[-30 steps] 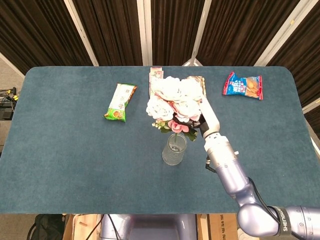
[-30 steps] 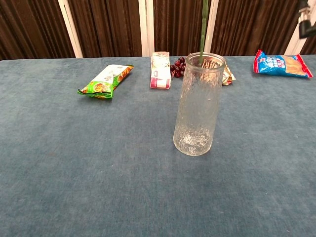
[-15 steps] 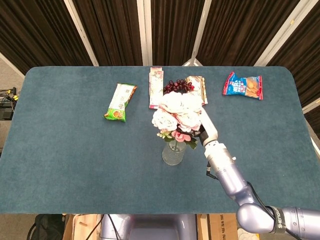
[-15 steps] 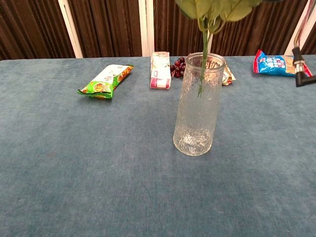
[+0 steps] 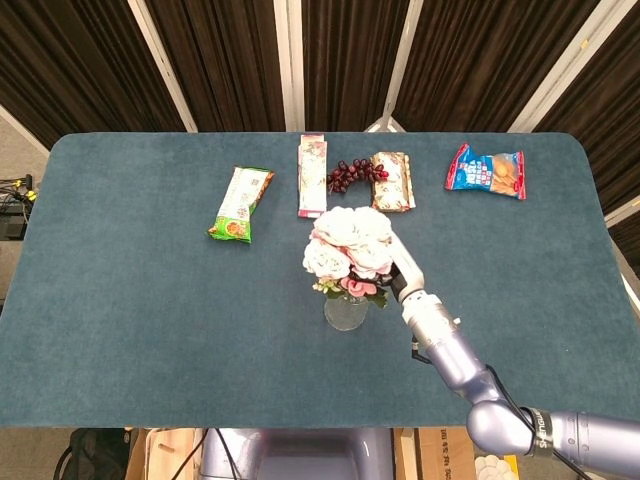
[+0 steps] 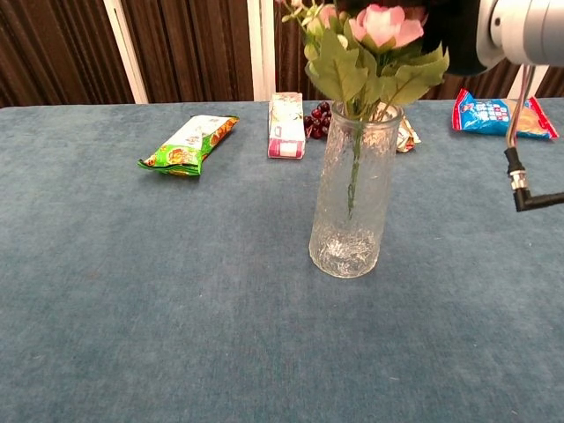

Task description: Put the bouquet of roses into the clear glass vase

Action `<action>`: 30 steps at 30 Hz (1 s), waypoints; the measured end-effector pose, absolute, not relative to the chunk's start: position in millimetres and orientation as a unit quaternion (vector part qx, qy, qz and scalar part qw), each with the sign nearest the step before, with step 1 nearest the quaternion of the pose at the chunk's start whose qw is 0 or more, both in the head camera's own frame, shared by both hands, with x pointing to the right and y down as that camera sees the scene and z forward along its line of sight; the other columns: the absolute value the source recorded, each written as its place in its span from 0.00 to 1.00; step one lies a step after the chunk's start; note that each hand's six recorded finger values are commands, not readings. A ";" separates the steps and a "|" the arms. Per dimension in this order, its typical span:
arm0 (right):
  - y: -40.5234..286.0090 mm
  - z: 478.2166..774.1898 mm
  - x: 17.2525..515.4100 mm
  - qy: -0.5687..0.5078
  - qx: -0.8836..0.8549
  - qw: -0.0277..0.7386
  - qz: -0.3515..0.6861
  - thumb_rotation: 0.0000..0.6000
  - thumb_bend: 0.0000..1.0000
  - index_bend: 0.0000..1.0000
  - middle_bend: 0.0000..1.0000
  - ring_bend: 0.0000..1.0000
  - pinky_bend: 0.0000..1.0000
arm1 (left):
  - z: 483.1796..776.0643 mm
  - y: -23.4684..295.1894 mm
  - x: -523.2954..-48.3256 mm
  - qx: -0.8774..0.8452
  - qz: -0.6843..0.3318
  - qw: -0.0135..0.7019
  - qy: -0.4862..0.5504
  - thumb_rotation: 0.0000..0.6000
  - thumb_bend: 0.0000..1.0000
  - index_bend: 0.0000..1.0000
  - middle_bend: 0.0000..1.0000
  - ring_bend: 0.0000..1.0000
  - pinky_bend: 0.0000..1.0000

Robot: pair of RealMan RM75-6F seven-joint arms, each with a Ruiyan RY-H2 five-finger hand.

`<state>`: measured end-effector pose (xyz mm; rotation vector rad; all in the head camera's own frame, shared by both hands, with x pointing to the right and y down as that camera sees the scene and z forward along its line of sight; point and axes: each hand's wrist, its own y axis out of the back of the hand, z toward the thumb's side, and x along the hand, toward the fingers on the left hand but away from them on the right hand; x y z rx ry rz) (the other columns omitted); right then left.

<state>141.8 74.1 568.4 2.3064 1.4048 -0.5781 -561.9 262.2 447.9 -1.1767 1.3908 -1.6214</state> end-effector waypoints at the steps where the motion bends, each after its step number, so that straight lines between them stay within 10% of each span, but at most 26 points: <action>1: 76.2 570.2 140.9 0.494 0.823 0.190 -0.208 1.00 0.41 0.55 0.37 0.29 0.06 | 448.1 262.2 -561.7 -0.453 -0.624 0.344 0.535 1.00 0.20 0.10 0.00 0.00 0.00; 10: 86.3 572.1 136.7 0.443 0.848 0.184 -0.225 1.00 0.23 0.30 0.16 0.10 0.00 | 448.7 262.0 -561.8 -0.453 -0.626 0.344 0.534 1.00 0.20 0.10 0.00 0.00 0.00; 30: 91.1 547.5 200.9 0.415 0.855 0.124 -0.286 1.00 0.22 0.22 0.07 0.04 0.00 | 453.3 261.7 -557.7 -0.455 -0.632 0.342 0.526 1.00 0.20 0.10 0.00 0.00 0.00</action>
